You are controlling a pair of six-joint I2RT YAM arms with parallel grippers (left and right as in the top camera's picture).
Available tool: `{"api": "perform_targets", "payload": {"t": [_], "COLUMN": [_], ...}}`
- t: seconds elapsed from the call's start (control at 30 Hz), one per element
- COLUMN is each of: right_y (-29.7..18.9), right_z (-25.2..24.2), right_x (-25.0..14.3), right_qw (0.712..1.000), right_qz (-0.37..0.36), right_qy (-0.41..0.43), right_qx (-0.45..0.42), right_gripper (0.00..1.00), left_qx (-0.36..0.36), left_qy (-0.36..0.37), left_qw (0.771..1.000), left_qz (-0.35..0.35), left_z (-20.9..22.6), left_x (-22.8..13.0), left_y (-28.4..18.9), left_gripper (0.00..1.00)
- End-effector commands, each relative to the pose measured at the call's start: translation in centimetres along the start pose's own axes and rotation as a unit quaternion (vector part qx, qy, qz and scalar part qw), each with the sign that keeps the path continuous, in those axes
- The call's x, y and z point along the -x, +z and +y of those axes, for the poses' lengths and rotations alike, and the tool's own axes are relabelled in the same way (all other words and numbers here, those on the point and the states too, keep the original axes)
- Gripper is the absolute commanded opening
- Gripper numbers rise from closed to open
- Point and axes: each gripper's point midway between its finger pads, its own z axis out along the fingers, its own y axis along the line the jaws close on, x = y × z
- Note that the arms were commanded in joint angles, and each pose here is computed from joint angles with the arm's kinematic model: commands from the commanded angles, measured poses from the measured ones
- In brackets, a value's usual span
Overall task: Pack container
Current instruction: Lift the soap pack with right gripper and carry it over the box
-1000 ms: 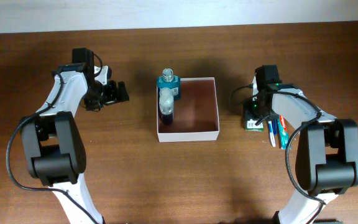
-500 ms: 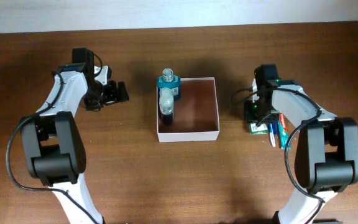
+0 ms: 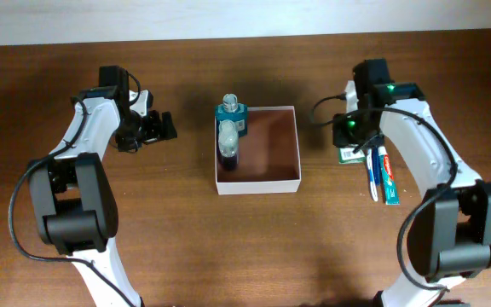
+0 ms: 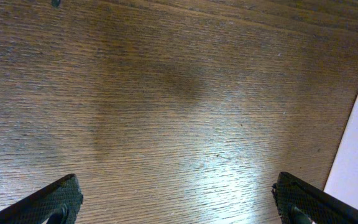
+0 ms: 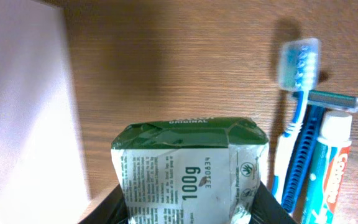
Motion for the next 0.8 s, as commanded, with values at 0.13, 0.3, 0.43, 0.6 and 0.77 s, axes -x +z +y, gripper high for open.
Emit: {"api": "perform_targets", "payload": {"t": [0.13,0.3,0.43,0.6,0.77], "right_y": [-5.0,-5.7,-5.6,-5.7,-5.6], "right_z": [5.9,9.3,12.0,15.0,16.8], "right_x": [1.3,1.4,1.4,1.2,1.2], "right_qw": [0.998,0.996,0.994,0.992,0.990], "right_qz": [-0.048,-0.060,-0.072,-0.084,-0.093], "right_qy": [-0.004,0.007,0.003,-0.009,-0.001], "right_qx": [0.036,0.062,0.078,0.094,0.109], "right_gripper": [0.33,0.33,0.33,0.33,0.33], "left_qx": [0.002,0.002,0.002,0.002,0.002], "left_qy": [0.005,0.006,0.006,0.006,0.006], "left_qw": [1.000,1.000,1.000,1.000,1.000], "left_qz": [-0.002,-0.002,-0.002,-0.002,-0.002], "left_z": [0.1,0.1,0.1,0.1,0.1], "left_x": [0.0,0.0,0.0,0.0,0.0], "left_y": [-0.1,-0.1,-0.1,-0.1,-0.1], "left_gripper": [0.99,0.99,0.99,0.99,0.99]}}
